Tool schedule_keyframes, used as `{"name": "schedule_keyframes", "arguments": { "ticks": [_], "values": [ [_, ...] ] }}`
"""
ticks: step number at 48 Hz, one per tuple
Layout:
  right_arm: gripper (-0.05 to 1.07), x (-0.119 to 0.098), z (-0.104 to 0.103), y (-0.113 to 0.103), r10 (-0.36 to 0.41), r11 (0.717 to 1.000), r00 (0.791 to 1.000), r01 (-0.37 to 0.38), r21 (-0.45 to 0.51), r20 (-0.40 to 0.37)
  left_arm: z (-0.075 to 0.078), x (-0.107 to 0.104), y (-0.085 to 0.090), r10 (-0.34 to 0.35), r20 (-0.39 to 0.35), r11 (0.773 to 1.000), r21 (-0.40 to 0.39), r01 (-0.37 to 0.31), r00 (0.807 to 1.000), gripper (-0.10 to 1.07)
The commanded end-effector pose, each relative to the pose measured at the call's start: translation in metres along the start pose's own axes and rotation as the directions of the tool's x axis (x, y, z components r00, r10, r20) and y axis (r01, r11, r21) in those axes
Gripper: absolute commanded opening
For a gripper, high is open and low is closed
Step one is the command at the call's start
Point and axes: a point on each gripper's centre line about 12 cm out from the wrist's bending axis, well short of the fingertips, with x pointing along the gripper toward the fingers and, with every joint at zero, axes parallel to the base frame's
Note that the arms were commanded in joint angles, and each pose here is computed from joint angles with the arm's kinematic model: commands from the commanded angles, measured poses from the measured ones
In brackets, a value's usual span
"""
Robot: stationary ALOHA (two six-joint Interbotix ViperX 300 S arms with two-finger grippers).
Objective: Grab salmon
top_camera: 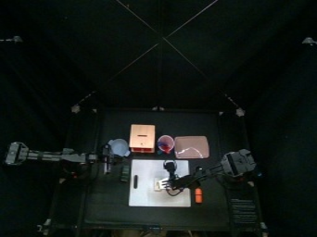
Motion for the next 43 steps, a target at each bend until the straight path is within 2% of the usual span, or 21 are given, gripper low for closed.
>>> {"name": "schedule_keyframes", "arguments": {
  "ticks": [1, 9, 17, 25, 36, 43],
  "values": [
    [0.8, -0.009, 0.001, 0.007, 0.02, 1.0, 1.0, -0.02, 0.013, -0.002, 0.004, 0.001, 0.0, 0.002, 0.008, 1.0, 0.002, -0.002, 1.0, 0.27],
    [0.7, -0.008, -0.001, 0.006, 0.011, 0.999, 1.0, -0.011, 0.039, 0.0, 0.003, 0.001, 0.0, 0.002, 0.0, 1.0, 0.002, -0.002, 1.0, 0.27],
    [0.69, -0.006, -0.004, 0.006, 0.007, 0.999, 1.0, -0.007, 0.047, 0.002, 0.003, 0.001, 0.0, 0.001, 0.002, 1.0, 0.004, -0.001, 1.0, 0.27],
    [0.68, -0.024, 0.002, 0.015, 0.035, 0.999, 0.999, -0.036, 0.038, 0.025, 0.003, 0.001, 0.0, 0.002, 0.0, 1.0, -0.001, -0.002, 1.0, 0.27],
    [0.68, -0.046, 0.008, 0.024, 0.015, 0.999, 0.999, -0.018, 0.052, 0.052, 0.003, 0.001, 0.0, 0.002, 0.0, 1.0, 0.001, -0.002, 1.0, 0.27],
    [0.68, -0.056, 0.012, 0.038, 0.054, 0.996, 0.997, -0.057, 0.063, 0.059, 0.003, 0.001, 0.001, 0.003, 0.0, 1.0, -0.001, -0.003, 1.0, 0.27]
  ]
}}
